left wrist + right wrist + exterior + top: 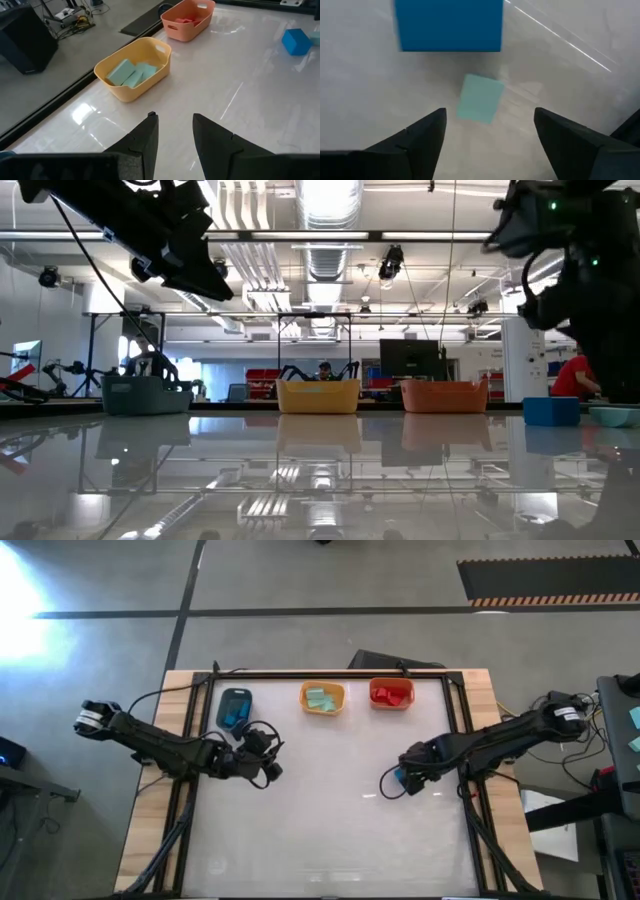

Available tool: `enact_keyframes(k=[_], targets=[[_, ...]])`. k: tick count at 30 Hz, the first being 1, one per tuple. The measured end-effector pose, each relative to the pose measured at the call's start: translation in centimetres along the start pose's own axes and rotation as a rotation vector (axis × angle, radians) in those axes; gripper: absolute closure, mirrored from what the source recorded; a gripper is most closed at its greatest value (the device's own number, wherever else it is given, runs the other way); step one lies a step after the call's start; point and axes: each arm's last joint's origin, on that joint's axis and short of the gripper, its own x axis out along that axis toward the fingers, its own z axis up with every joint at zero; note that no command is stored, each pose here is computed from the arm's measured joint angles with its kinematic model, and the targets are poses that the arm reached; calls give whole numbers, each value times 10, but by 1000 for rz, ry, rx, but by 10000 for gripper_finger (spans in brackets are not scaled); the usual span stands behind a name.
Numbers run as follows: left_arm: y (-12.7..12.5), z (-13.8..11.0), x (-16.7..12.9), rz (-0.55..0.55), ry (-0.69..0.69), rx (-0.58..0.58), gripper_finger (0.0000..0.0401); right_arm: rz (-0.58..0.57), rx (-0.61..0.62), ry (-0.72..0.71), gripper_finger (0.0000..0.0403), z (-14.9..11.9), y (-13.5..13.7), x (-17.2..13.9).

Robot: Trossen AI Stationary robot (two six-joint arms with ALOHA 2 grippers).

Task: Sort & place blocks by color
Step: Put the light blue half circle block into the yellow bin

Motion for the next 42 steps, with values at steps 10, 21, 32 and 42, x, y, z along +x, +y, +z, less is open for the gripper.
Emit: enact_keyframes(k=[10,21,32,42], targets=[[0,0,0,0,0,0,296,-50,-41,17,158,7,9,28],[0,-1,0,1,2,3,296,-75,-62,18,240,12,17,42],[0,-4,1,9,-8,-13,296,-56,-145,72,282,7,13,28],[-9,-1,7,-25,-68,-101,296,-54,-197,-53,281,3,6,-36]])
